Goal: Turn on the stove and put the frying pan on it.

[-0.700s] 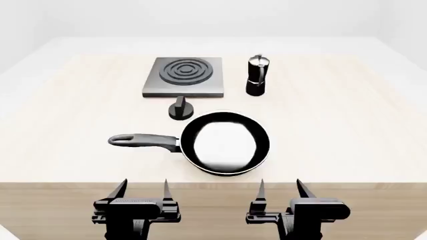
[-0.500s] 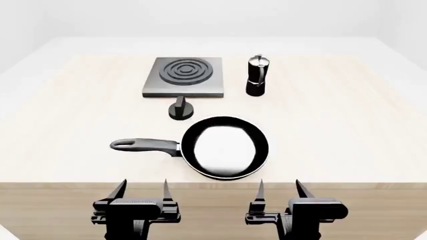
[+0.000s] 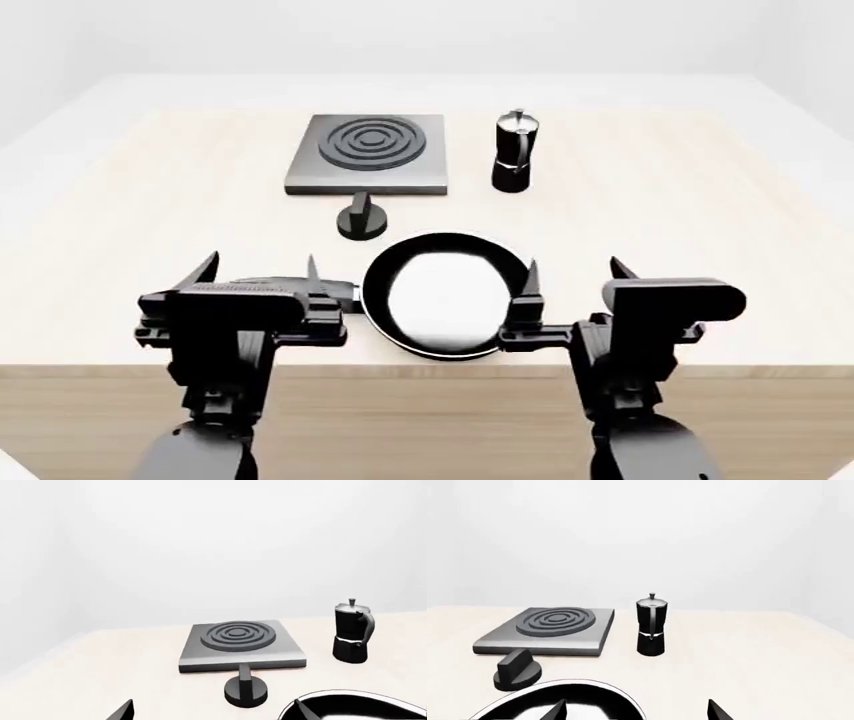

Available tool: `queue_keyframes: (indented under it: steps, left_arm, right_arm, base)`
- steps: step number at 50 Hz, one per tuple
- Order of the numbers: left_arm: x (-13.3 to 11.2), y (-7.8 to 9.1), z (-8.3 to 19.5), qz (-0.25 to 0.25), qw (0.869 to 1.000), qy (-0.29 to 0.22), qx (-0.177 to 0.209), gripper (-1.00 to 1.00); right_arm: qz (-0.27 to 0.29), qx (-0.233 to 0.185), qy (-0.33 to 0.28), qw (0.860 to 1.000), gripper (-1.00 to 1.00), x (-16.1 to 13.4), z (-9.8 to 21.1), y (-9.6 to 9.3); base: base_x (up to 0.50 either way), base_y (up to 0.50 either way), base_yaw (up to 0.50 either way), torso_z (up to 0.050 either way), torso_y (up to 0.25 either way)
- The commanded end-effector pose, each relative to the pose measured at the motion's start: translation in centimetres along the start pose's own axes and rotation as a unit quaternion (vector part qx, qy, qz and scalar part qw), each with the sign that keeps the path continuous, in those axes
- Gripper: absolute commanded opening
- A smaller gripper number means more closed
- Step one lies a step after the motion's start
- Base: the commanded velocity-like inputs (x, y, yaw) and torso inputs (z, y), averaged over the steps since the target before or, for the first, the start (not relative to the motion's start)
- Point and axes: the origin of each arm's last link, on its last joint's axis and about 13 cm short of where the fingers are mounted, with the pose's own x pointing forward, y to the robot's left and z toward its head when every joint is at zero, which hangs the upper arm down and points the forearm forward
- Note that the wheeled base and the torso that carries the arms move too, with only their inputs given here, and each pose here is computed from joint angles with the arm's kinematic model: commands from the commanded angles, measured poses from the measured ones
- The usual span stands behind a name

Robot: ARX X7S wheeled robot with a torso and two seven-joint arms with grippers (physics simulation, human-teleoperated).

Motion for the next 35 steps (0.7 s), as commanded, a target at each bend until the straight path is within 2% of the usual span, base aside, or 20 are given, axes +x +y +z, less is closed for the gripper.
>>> queue_keyframes:
  steps: [1,3,5,6,7,8,11,12,15,24,30,35]
  left_arm:
    - [0.4,0.3,2.3,0.009,1.000,-0.017,0.006,1.00]
    - [0.5,0.4,2.3,0.009,1.000,-0.016,0.006,1.00]
    - [0.5,0.4,2.3,0.009,1.000,-0.015,0.005,1.00]
    - [0.5,0.4,2.3,0.009,1.000,-0.015,0.005,1.00]
    - [0.5,0.5,2.3,0.011,1.000,-0.015,0.004,1.00]
    - [0.5,0.6,2.3,0.011,1.000,-0.015,0.004,1.00]
    - [0.6,0.7,2.4,0.015,1.000,-0.015,0.003,1.00]
    - [0.6,0.7,2.3,0.016,1.000,-0.015,0.004,1.00]
    - [0.6,0.8,2.4,0.019,1.000,-0.015,0.004,1.00]
    - [0.8,0.8,2.3,0.021,1.000,-0.015,0.007,1.00]
    - [0.8,0.8,2.2,0.020,1.000,-0.014,0.009,1.00]
    - [0.8,0.8,2.2,0.021,1.000,-0.014,0.010,1.00]
  right_arm:
    - [-0.008,0.000,-0.021,1.000,1.00,0.2,2.5,-0.2]
    - [-0.030,0.006,-0.024,0.999,1.00,0.6,2.8,-0.9]
    - [-0.124,-0.014,-0.040,0.991,1.00,1.6,3.4,-3.2]
    - [-0.161,-0.020,-0.045,0.986,1.00,1.9,3.6,-4.2]
    - [-0.236,-0.007,-0.052,0.970,1.00,2.0,4.1,-6.6]
    - [-0.274,-0.009,-0.054,0.960,1.00,1.8,4.3,-7.9]
    - [-0.317,0.005,-0.059,0.946,1.00,0.9,4.7,-10.0]
    - [-0.329,-0.004,-0.062,0.942,1.00,0.7,4.8,-10.3]
    - [-0.345,-0.005,-0.061,0.937,1.00,0.2,5.0,-10.9]
    - [-0.376,-0.012,-0.040,0.926,1.00,0.5,4.8,-11.2]
    - [-0.358,-0.014,-0.051,0.932,1.00,0.5,4.8,-10.7]
    - [-0.360,-0.015,-0.044,0.932,1.00,0.6,4.7,-10.7]
  base:
    - [0.00,0.00,0.00,0.000,0.000]
    - [0.00,0.00,0.00,0.000,0.000]
    - [0.00,0.00,0.00,0.000,0.000]
    - [0.00,0.00,0.00,0.000,0.000]
    - [0.00,0.00,0.00,0.000,0.000]
    - [0.00,0.00,0.00,0.000,0.000]
    - [0.00,0.00,0.00,0.000,0.000]
    - [0.00,0.00,0.00,0.000,0.000]
    - [0.00,0.00,0.00,0.000,0.000]
    - [0.00,0.00,0.00,0.000,0.000]
    - [0.04,0.00,0.00,0.000,0.000]
    - [0.50,0.00,0.00,0.000,0.000]
